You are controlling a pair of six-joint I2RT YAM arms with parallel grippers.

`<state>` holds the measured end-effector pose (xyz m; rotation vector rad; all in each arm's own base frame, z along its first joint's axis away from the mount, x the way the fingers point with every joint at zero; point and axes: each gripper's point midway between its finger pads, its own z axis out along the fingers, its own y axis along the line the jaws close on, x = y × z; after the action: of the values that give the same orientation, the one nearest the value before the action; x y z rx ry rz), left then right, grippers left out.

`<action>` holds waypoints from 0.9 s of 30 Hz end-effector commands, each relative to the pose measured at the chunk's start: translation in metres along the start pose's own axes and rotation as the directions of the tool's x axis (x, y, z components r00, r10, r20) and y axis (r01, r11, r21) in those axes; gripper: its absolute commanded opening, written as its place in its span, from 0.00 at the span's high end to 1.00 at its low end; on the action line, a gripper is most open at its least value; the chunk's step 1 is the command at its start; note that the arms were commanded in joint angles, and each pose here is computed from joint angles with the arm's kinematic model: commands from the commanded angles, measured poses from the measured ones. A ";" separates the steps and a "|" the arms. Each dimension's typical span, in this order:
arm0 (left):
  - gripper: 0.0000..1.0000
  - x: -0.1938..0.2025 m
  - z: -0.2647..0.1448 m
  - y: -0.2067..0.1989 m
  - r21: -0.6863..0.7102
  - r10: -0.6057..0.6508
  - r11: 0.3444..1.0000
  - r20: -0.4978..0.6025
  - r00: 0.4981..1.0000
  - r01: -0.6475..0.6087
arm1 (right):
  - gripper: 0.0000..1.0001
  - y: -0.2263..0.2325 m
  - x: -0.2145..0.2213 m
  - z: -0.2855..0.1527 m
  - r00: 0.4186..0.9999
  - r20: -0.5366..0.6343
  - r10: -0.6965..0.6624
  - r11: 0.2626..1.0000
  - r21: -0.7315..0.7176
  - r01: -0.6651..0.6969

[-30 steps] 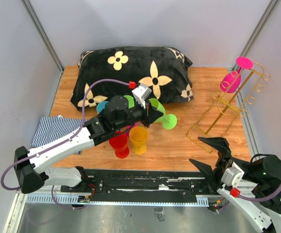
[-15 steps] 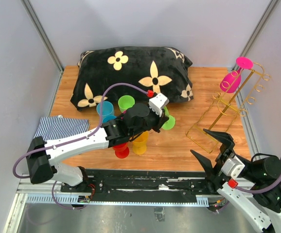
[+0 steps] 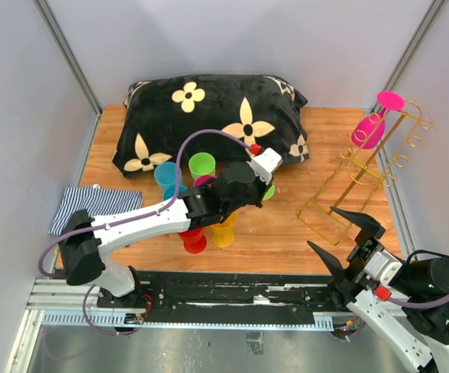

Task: Take the wine glass off the wine glass rack
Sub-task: Place the wine glass at the center of the board.

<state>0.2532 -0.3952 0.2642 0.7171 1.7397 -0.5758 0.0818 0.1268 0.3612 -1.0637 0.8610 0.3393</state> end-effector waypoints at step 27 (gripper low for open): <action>0.90 0.118 0.056 0.062 -0.338 -0.011 0.935 -0.338 0.941 -0.111 | 0.08 -0.008 -0.004 0.005 0.999 0.043 -0.008 0.999 0.046 0.006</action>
<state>0.3077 -0.3833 0.1456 0.6725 2.0168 -0.1824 0.0808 0.1300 0.3640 -1.0347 0.8453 0.3748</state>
